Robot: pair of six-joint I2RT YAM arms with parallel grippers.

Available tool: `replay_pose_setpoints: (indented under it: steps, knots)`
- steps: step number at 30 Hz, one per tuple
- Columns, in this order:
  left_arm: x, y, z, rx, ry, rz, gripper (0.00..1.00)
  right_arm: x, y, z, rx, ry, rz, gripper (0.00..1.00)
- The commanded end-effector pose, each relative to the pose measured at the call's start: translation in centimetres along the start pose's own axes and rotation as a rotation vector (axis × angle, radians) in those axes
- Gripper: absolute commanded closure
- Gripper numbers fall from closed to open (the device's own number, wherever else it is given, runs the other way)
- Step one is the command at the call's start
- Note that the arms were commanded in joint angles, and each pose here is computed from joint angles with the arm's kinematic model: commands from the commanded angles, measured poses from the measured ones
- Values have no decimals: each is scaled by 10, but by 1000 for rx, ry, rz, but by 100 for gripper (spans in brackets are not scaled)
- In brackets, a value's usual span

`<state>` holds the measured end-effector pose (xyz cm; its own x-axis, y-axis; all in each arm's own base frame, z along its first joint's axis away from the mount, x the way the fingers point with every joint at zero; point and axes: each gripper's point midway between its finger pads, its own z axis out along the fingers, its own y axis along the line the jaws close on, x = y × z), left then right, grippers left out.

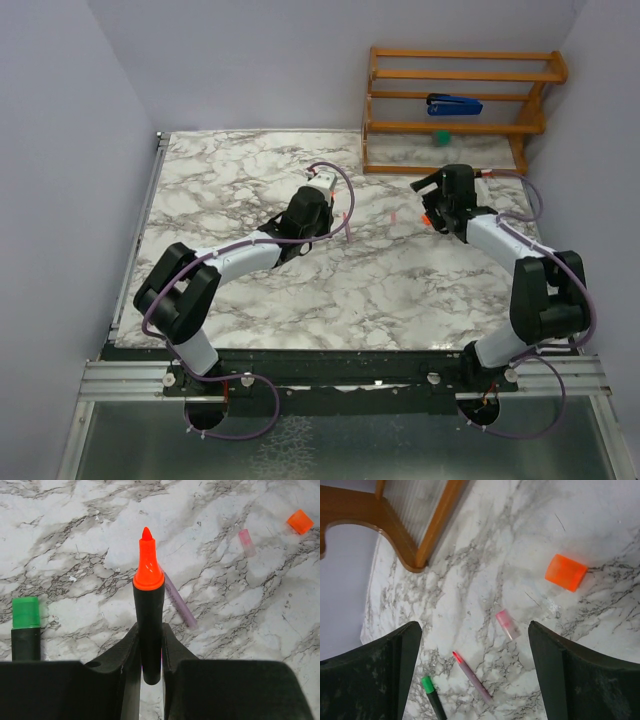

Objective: Insert the pens into the pen caps

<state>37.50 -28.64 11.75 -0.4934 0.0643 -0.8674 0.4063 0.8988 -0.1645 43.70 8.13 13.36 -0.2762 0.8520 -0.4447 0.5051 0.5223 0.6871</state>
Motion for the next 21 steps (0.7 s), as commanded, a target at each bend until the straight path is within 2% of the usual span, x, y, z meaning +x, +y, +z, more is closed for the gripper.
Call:
replay_pose_setpoints:
  steps: [1, 21]
  knots:
    - [-1, 3, -5, -7, -1, 21, 100, 26, -19, 15, 36, 78, 120, 8]
    - [-4, 4, -1, -9, 13, 46, 100, 34, -51, 58, 163, 62, 210, 8]
